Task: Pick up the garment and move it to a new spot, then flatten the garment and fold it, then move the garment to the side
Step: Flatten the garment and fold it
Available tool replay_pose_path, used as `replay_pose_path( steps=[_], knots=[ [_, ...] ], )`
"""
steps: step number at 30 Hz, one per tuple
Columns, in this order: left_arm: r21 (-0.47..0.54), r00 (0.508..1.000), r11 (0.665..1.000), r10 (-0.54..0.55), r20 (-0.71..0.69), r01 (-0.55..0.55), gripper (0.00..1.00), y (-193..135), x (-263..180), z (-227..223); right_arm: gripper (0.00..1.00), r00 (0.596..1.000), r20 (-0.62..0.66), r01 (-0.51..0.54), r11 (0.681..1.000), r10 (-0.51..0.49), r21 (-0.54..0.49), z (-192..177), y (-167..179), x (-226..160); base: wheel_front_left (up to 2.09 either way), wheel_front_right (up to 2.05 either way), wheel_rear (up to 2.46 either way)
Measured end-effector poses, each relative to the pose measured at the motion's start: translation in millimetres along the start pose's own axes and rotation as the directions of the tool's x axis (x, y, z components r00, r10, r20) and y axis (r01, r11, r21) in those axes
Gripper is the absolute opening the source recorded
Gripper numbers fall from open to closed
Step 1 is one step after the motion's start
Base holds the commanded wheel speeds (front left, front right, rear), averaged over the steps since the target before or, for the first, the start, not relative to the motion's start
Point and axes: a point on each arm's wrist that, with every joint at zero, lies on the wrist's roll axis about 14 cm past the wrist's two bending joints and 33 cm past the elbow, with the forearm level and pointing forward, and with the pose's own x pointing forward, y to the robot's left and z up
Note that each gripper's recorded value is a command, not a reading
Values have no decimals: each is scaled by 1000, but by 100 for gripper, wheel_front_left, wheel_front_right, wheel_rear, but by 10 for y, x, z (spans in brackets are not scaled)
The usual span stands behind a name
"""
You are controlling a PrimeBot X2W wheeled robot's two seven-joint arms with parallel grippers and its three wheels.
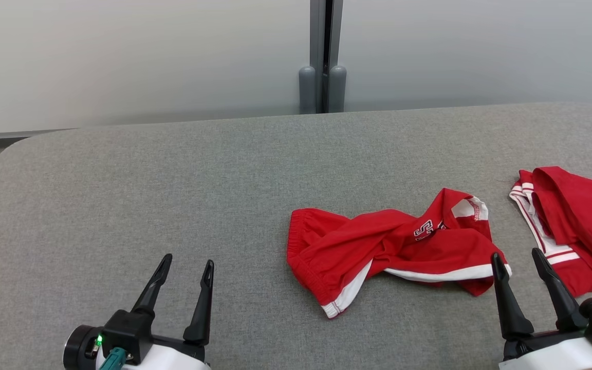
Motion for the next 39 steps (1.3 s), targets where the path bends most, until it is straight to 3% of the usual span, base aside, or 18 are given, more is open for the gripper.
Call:
replay_pose_path(
  steps=[5, 12, 19, 25, 26, 27, 34, 39],
  knots=[
    [-10, 999, 999, -47, -21, 47, 100, -129, 43, -46, 100, 1000, -12, 4, 1000, -4, 5, -40, -15, 20, 0, 0, 0],
    [-108, 957, 961, -265, -121, 253, 100, -762, 105, -296, 100, 1000, -19, 2, 1000, -2, 13, -69, -19, 99, 0, 0, 0],
    [-234, 826, 883, -464, -321, 406, 100, -1340, -12, -871, 100, 999, -25, 23, 999, -22, 26, -110, -92, 158, 0, 0, 0],
    [-269, 765, 847, -530, -366, 458, 100, -1538, 72, -1085, 100, 997, -40, 61, 998, -59, 32, -180, -205, 164, 0, 0, 0],
    [-273, 767, 843, -536, -353, 464, 58, -1555, 111, -1076, 100, 997, -42, 67, 997, -65, 34, -191, -223, 165, 0, 0, 0],
    [-268, 769, 840, -541, -341, 472, 0, -1567, 156, -1061, 100, 996, -46, 73, 997, -72, 36, -205, -241, 161, 0, 0, 0],
    [-236, 818, 834, -543, -193, 498, 0, -1523, 432, -727, 100, 994, -51, 95, 994, -93, 51, -256, -291, 158, 0, 0, 0],
    [-178, 861, 855, -504, -68, 487, 0, -1311, 579, -293, 100, 995, -49, 91, 993, -87, 71, -273, -263, 193, 0, 0, 0]
  ],
)
